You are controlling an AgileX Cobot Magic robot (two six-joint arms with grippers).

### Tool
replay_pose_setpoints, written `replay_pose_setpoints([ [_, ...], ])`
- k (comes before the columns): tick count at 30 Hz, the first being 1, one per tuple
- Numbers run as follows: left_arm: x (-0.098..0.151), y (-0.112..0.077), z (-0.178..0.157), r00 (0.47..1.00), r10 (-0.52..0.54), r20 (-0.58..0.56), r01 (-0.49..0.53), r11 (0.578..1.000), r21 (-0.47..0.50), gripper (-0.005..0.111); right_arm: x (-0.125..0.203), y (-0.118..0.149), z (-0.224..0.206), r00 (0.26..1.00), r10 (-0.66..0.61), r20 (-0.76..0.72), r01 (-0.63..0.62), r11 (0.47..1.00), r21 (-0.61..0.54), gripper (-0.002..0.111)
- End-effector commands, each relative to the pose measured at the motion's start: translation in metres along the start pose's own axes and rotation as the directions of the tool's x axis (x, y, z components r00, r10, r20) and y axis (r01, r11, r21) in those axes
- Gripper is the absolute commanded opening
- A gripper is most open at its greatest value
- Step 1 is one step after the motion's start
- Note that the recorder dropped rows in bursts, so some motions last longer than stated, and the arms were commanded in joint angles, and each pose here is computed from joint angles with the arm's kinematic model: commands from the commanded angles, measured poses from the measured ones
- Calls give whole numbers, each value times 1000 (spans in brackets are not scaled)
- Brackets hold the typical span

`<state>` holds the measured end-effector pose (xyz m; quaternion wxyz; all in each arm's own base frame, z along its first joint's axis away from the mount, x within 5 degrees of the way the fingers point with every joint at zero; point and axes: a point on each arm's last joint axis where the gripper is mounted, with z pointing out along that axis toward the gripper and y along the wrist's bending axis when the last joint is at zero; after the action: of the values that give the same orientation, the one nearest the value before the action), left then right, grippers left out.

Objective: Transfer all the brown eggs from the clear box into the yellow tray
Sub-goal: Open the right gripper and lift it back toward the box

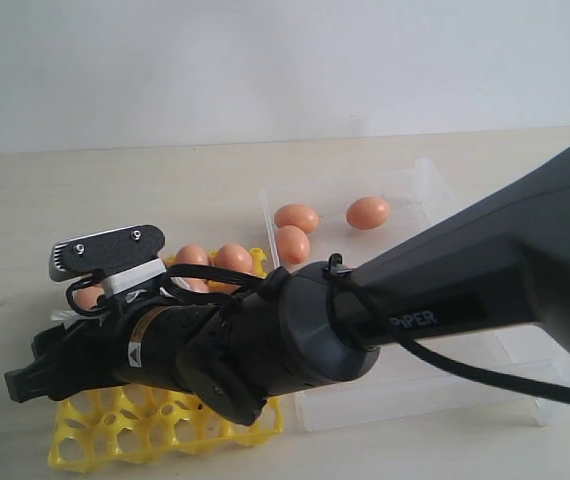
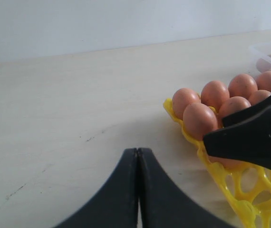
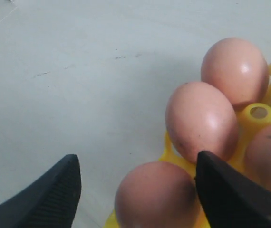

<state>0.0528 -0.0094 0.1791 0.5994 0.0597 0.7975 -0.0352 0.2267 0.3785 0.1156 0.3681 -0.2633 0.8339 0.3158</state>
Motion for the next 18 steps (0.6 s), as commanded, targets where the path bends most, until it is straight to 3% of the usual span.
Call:
replay_pose_setpoints([
  [1,-2,0,-1,1000,-3,19,2,1000,2,0,-26,12,-17,997,-10,76,12,999,-36,67],
  [3,-2,0,-1,1000,-3,19,2,1000,2,0,-38,17,-29,996,-23,88,27,999,-41,66],
  [6,-2,0,-1,1000,-3,19,2,1000,2,0,-57,25,-52,991,-108,82,111,993,-35,56],
  [12,-2,0,-1,1000,-3,19,2,1000,2,0,-86,37,-110,936,-353,-3,353,935,-19,0],
  [18,-2,0,-1,1000,-3,19,2,1000,2,0,-100,21,-157,913,-377,-160,385,922,26,0],
])
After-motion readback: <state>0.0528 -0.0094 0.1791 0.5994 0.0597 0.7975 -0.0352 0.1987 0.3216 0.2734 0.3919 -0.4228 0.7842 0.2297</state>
